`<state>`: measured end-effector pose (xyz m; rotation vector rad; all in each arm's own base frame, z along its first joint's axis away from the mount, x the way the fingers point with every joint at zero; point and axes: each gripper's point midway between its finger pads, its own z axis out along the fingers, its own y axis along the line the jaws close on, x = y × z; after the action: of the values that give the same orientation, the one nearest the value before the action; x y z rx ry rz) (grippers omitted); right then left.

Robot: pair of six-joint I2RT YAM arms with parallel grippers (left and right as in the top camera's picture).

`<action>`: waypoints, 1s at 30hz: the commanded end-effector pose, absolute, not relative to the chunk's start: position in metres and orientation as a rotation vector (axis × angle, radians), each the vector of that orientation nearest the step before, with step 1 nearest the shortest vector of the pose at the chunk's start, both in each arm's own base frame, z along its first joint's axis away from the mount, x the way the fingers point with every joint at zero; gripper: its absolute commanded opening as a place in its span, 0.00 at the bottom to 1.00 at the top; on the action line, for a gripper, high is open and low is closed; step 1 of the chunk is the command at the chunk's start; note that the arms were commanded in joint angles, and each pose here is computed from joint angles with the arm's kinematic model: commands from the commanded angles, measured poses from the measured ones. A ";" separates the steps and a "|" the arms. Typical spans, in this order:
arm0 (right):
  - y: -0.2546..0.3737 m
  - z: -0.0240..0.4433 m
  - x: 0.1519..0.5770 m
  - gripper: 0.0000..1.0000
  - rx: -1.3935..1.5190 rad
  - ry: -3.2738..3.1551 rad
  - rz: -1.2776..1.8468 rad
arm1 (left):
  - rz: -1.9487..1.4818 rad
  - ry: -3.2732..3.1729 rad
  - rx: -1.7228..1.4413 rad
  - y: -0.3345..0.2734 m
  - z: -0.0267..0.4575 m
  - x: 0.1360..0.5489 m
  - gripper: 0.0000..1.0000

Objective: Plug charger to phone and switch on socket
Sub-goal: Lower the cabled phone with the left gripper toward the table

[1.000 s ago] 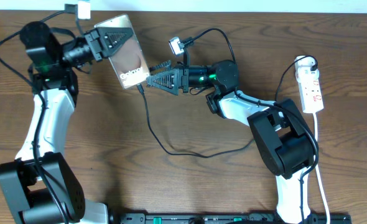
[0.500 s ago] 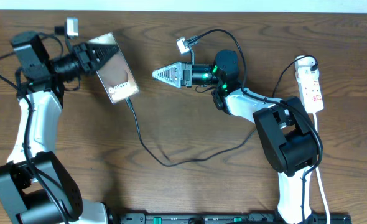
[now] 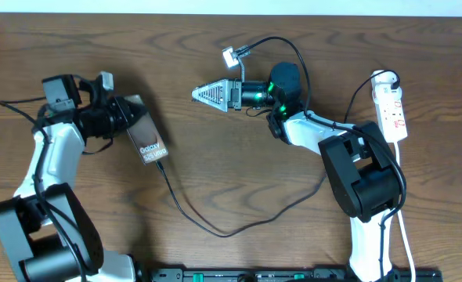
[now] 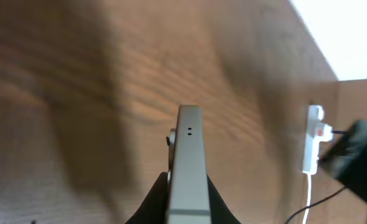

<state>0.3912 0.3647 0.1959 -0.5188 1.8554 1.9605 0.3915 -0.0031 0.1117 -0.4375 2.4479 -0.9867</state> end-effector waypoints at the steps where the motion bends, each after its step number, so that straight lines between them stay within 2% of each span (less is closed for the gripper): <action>1: 0.363 0.197 0.396 0.99 -0.535 1.842 1.931 | -0.999 2.502 -0.467 -0.004 0.084 0.388 0.07; 12: 0.363 0.194 0.396 0.99 -0.535 1.854 1.926 | -1.061 2.613 -0.575 -0.005 0.020 0.383 0.07; 30: 0.367 0.187 0.393 0.99 -0.523 1.894 1.935 | -1.028 2.657 -0.613 -0.003 0.004 0.375 0.07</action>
<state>0.3922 0.3652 0.1830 -0.5002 1.9149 1.9459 0.3805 -0.0013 0.0093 -0.6183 2.6395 -1.0268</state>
